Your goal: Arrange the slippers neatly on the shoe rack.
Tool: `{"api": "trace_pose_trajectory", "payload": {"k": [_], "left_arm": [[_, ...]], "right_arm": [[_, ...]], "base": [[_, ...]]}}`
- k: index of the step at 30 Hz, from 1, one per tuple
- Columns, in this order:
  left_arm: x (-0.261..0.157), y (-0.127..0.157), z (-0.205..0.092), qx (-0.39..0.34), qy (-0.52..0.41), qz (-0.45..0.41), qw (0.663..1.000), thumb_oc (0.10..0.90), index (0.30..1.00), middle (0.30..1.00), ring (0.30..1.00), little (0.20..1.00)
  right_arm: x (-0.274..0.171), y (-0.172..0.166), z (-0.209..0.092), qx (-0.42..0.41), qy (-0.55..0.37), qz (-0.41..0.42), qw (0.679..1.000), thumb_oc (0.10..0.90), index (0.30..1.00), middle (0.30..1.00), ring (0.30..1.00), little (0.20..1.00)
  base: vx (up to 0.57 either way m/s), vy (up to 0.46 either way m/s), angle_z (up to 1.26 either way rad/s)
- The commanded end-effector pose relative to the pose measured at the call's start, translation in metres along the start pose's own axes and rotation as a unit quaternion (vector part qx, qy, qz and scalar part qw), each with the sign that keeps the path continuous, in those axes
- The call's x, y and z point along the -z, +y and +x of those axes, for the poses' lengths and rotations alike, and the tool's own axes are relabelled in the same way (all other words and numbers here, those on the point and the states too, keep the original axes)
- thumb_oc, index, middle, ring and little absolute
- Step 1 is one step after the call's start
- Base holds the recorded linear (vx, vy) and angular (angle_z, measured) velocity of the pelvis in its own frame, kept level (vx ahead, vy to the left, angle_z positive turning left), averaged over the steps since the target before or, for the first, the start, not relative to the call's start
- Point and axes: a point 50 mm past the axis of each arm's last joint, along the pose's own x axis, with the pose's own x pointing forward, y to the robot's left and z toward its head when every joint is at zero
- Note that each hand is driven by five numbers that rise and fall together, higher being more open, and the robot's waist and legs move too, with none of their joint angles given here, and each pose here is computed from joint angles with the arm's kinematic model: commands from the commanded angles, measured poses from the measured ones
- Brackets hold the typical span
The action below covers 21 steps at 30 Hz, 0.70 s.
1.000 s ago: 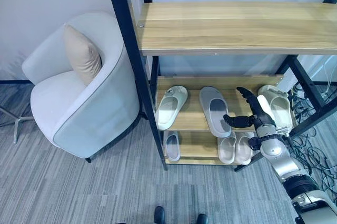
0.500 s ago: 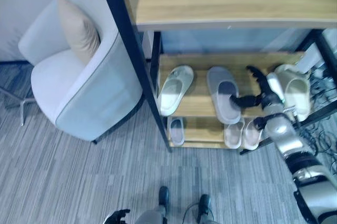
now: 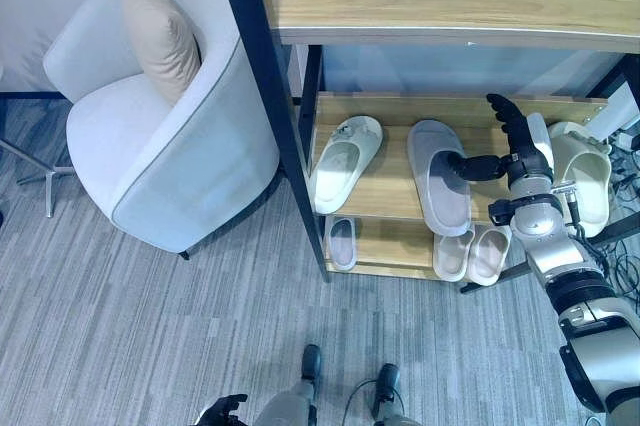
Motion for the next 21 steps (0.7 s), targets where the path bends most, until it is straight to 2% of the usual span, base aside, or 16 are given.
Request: {"api": "trace_pose_trajectory", "payload": {"k": [1, 3, 4, 5, 6, 7, 11, 17, 19, 20, 21], "left_arm": [[-0.002, 0.007, 0.001, -0.007, -0.005, 0.012, 1.000, 0.800, 0.900, 0.900, 0.900, 0.900], [-0.004, 0.007, 0.001, -0.007, -0.008, 0.011, 1.000, 0.800, 0.900, 0.900, 0.900, 0.900], [-0.004, 0.008, 0.001, -0.006, -0.009, 0.011, 1.000, 0.800, 0.900, 0.900, 0.900, 0.900], [-0.004, 0.007, 0.001, -0.005, -0.009, 0.011, 1.000, 0.800, 0.900, 0.900, 0.900, 0.900], [-0.004, 0.007, 0.001, -0.005, -0.009, 0.011, 1.000, 0.800, 0.900, 0.900, 0.900, 0.900], [-0.004, 0.006, 0.001, -0.004, -0.009, 0.012, 1.000, 0.800, 0.900, 0.900, 0.900, 0.900], [-0.005, 0.007, 0.001, -0.008, -0.009, 0.008, 1.000, 0.800, 0.900, 0.900, 0.900, 0.900], [-0.006, 0.008, 0.001, -0.020, -0.008, 0.002, 1.000, 0.800, 0.900, 0.900, 0.900, 0.900], [-0.011, 0.006, 0.003, -0.017, -0.010, -0.007, 1.000, 0.800, 0.900, 0.900, 0.900, 0.900], [-0.015, 0.001, 0.004, -0.019, -0.010, -0.020, 1.000, 0.800, 0.900, 0.900, 0.900, 0.900], [-0.014, 0.002, 0.004, -0.019, -0.009, -0.018, 1.000, 0.800, 0.900, 0.900, 0.900, 0.900]], "right_arm": [[-0.038, -0.018, 0.020, 0.027, -0.074, 0.000, 0.997, 0.552, 0.528, 0.528, 0.528, 0.528], [-0.038, -0.015, 0.022, 0.017, -0.069, -0.009, 0.997, 0.538, 0.507, 0.507, 0.507, 0.507], [-0.037, -0.010, 0.023, -0.003, -0.066, -0.040, 0.997, 0.411, 0.316, 0.316, 0.316, 0.316], [-0.036, -0.007, 0.023, -0.010, -0.064, -0.055, 0.996, 0.400, 0.300, 0.300, 0.300, 0.300], [-0.036, -0.007, 0.023, -0.010, -0.065, -0.055, 0.996, 0.400, 0.300, 0.300, 0.300, 0.300], [-0.034, -0.004, 0.023, -0.018, -0.066, -0.111, 0.991, 0.400, 0.300, 0.300, 0.300, 0.300], [-0.039, -0.001, 0.021, -0.012, -0.091, -0.173, 0.981, 0.400, 0.300, 0.300, 0.300, 0.300], [-0.028, -0.012, 0.012, 0.049, -0.093, -0.209, 0.972, 0.400, 0.300, 0.300, 0.300, 0.300], [-0.033, -0.009, 0.004, 0.068, -0.110, -0.189, 0.973, 0.400, 0.300, 0.300, 0.300, 0.300], [-0.025, -0.013, -0.005, 0.098, -0.091, -0.153, 0.979, 0.400, 0.300, 0.300, 0.300, 0.300], [-0.023, -0.013, -0.006, 0.098, -0.089, -0.153, 0.979, 0.400, 0.300, 0.300, 0.300, 0.300]], "base": [[0.00, 0.000, 0.00], [0.00, 0.000, 0.00], [0.00, 0.000, 0.00], [0.00, 0.000, 0.00], [0.00, 0.000, 0.00], [0.00, 0.000, 0.00], [0.00, 0.000, 0.00], [0.00, 0.000, 0.00], [0.05, -0.007, 0.01], [0.05, -0.002, 0.00], [0.05, -0.009, -0.02]]}}
